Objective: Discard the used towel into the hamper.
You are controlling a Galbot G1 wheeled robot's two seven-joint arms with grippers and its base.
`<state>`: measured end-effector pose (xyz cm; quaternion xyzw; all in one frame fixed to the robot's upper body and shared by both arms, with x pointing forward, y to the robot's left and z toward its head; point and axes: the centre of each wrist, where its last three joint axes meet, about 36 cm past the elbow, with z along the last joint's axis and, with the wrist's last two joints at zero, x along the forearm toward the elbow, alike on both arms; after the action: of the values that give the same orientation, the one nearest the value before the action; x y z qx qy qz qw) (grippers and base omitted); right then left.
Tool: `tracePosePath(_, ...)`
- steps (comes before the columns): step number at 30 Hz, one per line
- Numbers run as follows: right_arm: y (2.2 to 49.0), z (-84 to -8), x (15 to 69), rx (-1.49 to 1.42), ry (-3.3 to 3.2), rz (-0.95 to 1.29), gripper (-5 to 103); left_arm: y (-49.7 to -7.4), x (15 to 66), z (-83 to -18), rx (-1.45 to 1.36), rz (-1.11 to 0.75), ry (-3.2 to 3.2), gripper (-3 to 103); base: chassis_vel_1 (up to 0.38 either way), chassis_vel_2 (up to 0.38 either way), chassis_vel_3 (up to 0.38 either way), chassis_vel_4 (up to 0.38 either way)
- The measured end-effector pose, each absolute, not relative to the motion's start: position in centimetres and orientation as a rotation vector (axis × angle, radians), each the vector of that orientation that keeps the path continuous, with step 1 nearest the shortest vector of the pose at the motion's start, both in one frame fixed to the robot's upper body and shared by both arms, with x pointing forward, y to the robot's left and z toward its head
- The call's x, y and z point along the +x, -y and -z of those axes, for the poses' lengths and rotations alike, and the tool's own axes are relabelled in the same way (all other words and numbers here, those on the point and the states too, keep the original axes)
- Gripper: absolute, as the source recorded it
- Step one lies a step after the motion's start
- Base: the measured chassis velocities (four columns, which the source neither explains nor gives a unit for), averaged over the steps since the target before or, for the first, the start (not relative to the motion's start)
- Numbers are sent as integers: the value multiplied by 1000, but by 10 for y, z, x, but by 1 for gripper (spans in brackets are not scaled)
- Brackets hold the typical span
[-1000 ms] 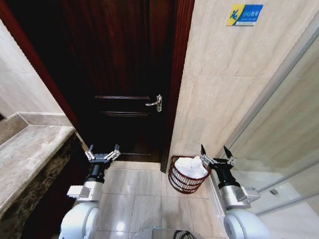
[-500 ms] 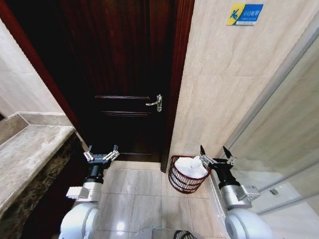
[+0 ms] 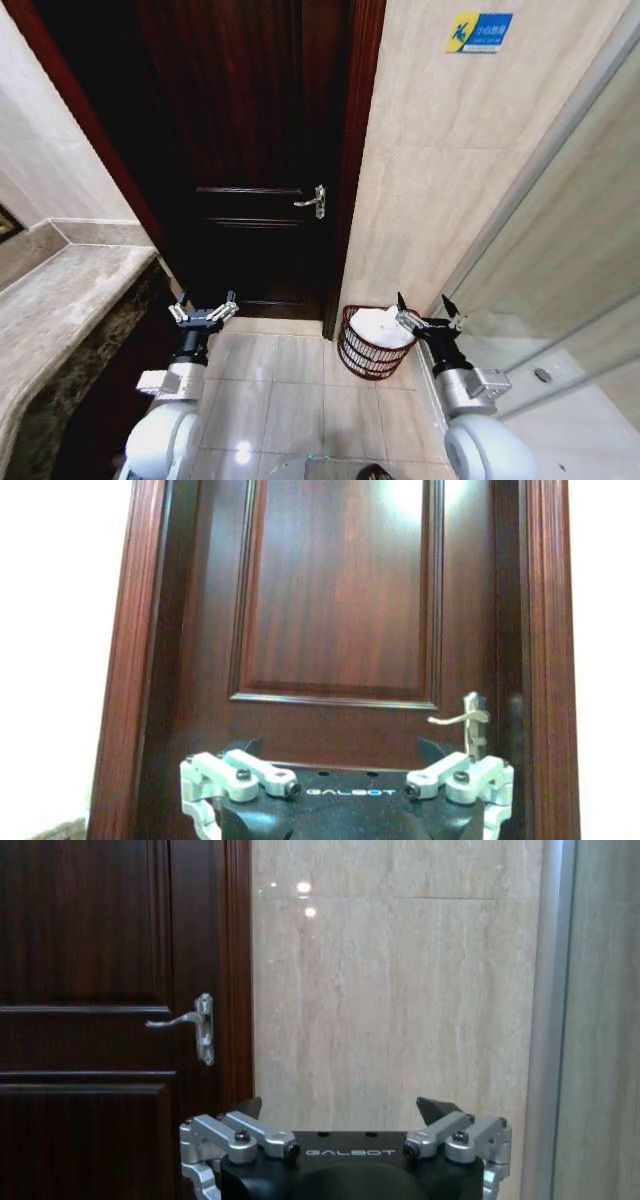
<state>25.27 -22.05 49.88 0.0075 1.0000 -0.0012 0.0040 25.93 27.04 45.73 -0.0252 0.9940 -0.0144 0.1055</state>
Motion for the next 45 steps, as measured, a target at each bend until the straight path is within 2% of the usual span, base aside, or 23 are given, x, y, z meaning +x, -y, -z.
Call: tracePosePath(45,220,-500,249,8,-3142,30,100,-273,248,-456,-65,55,-2931,100,60,-63,-62,56)
